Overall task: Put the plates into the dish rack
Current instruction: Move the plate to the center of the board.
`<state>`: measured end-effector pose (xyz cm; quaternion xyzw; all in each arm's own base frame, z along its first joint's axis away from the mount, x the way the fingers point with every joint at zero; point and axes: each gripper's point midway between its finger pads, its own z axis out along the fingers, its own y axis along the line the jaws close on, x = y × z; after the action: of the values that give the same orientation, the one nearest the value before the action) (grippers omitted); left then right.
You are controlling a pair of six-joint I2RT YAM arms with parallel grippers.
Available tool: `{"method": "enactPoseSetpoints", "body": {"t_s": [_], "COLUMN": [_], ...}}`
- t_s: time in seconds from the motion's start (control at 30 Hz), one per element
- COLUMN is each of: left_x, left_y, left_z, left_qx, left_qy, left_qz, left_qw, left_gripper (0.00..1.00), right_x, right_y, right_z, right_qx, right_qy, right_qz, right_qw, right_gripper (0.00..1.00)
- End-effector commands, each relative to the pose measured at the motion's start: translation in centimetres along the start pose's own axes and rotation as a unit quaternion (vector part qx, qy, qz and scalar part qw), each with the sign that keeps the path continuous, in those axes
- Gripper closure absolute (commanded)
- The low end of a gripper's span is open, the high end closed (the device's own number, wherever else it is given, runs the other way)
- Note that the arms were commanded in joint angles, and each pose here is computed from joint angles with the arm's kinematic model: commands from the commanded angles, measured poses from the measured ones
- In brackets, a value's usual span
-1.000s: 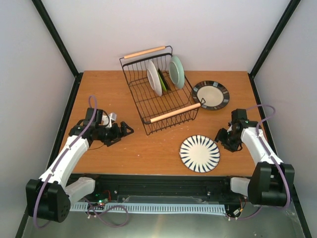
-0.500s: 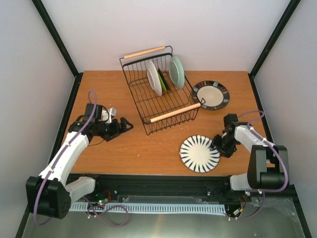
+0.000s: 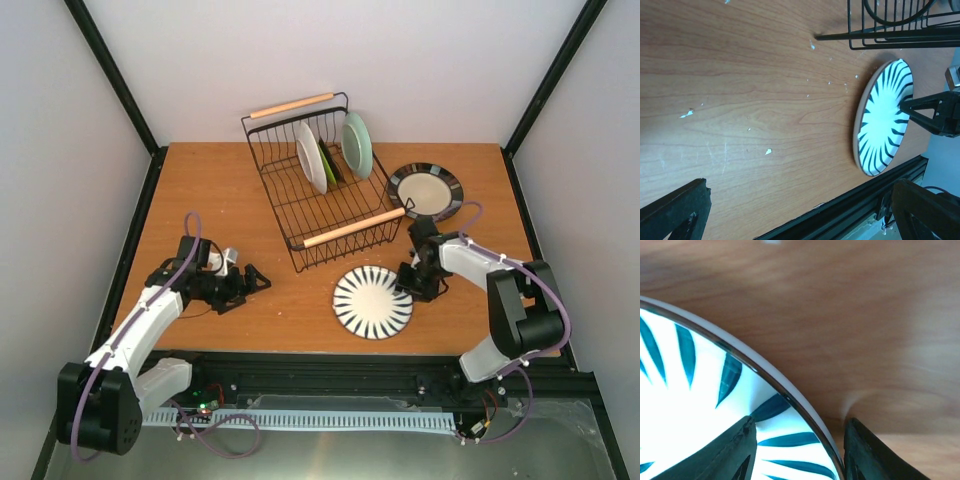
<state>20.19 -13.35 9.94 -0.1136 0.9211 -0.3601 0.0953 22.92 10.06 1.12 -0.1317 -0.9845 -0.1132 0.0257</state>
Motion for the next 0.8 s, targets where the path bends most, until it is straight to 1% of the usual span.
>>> {"method": "enactPoseSetpoints", "body": {"t_s": [0.0, 0.2, 0.3, 0.33, 0.57, 0.77], "left_x": [-1.2, -1.1, -0.8, -0.7, 0.0, -0.3], "left_y": [-1.2, -1.2, -1.1, -1.1, -0.2, -0.1], "left_z": [-0.3, 0.3, 0.5, 0.5, 1.0, 0.9], "left_qx": [0.021, 0.04, 0.04, 0.041, 0.032, 0.021], "left_qy": [-0.02, -0.019, -0.012, -0.01, 0.002, 0.006], "left_qz": [0.012, 0.011, 0.006, 0.007, 0.0, -0.001], "left_qw": [1.0, 0.999, 0.999, 0.999, 0.999, 1.0], "left_gripper": [0.0, 0.0, 0.0, 0.0, 0.0, 0.0], "right_x": [2.3, 4.7, 6.3, 6.8, 8.7, 10.4], "right_y": [1.6, 3.3, 3.8, 3.9, 3.4, 2.0], "right_z": [5.1, 6.6, 7.2, 7.3, 8.0, 9.0], "right_qx": [-0.023, -0.034, -0.045, -0.052, -0.082, -0.092], "right_qy": [0.052, 0.081, 0.091, 0.092, 0.082, 0.09], "right_qz": [-0.032, -0.087, -0.102, -0.105, -0.087, -0.063], "right_qw": [0.998, 0.992, 0.99, 0.989, 0.989, 0.99], "right_gripper": [0.51, 0.54, 0.54, 0.56, 0.57, 0.57]}}
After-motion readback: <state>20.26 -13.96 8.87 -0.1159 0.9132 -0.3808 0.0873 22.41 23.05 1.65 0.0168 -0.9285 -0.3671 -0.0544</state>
